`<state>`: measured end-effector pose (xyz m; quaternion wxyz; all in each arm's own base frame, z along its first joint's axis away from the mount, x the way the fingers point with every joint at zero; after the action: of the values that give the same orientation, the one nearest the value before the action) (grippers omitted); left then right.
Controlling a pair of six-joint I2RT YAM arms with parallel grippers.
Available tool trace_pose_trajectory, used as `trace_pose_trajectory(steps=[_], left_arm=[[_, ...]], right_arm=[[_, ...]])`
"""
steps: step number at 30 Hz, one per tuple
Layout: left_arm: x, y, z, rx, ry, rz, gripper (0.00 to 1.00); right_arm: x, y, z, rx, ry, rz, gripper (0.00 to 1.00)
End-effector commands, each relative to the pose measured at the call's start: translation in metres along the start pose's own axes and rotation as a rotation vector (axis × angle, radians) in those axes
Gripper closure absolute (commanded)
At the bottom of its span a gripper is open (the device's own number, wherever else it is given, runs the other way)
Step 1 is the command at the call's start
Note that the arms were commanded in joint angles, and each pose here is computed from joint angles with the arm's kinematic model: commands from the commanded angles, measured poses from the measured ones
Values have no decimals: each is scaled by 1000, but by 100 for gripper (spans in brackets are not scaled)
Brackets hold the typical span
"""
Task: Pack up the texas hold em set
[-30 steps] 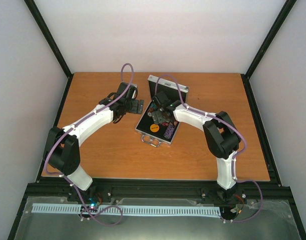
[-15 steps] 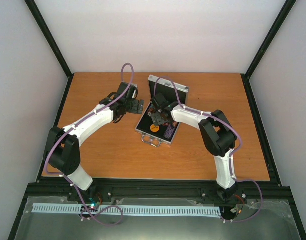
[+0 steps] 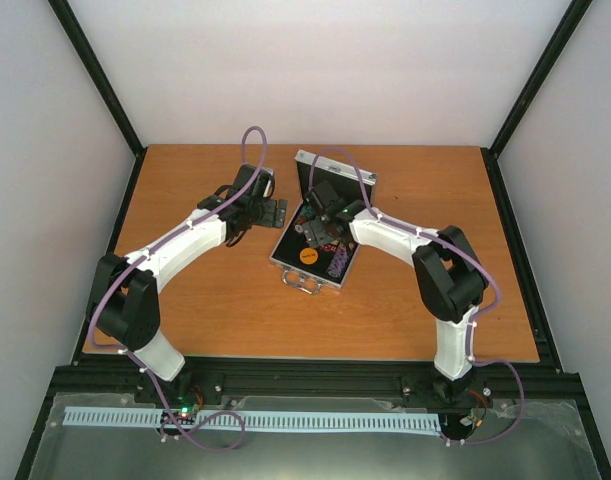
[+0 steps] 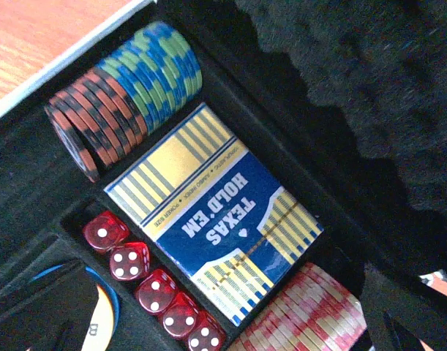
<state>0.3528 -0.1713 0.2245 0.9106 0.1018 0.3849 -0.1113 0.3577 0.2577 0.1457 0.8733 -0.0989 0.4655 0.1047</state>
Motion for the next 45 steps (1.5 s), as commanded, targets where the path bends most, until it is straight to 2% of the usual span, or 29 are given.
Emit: trace_pose_trajectory(steps=[1, 6, 18, 30, 32, 38, 42, 43, 45], left_arm=[[-4, 0, 7, -12, -33, 2, 0], [-6, -1, 9, -16, -41, -5, 0], [-11, -3, 13, -24, -47, -41, 0], [-49, 3, 23, -75, -105, -62, 0], [-58, 5, 25, -87, -124, -68, 0], [-86, 8, 34, -108, -201, -100, 0], [-96, 10, 46, -99, -233, -96, 0], [-97, 10, 49, -96, -239, -97, 0], [-100, 10, 54, -97, -254, -97, 0]], right_arm=[[-14, -2, 7, 2, -49, -9, 0], [-18, -7, -2, 2, -24, -29, 0], [-69, -40, -46, 74, 21, -87, 0], [-138, -83, -30, 313, -199, -154, 0], [-149, -91, -27, 348, -238, -139, 3], [-187, -103, -13, 396, -355, -57, 22], [-208, -112, 5, 428, -451, -26, 62], [-212, -115, 10, 439, -477, -21, 69], [-214, -122, 19, 462, -510, -7, 74]])
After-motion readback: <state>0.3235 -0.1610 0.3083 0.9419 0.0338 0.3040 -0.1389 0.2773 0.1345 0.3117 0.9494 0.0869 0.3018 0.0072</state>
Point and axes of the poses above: each gripper's point midway between its finger pads, its own x axis out along the fingers, its own y axis along the line the jaws close on, z = x × y, the point moved 8 cm from there along -x, back along the fingers, and after that the axes turned 8 degrees about x, right-handed, at the moved point
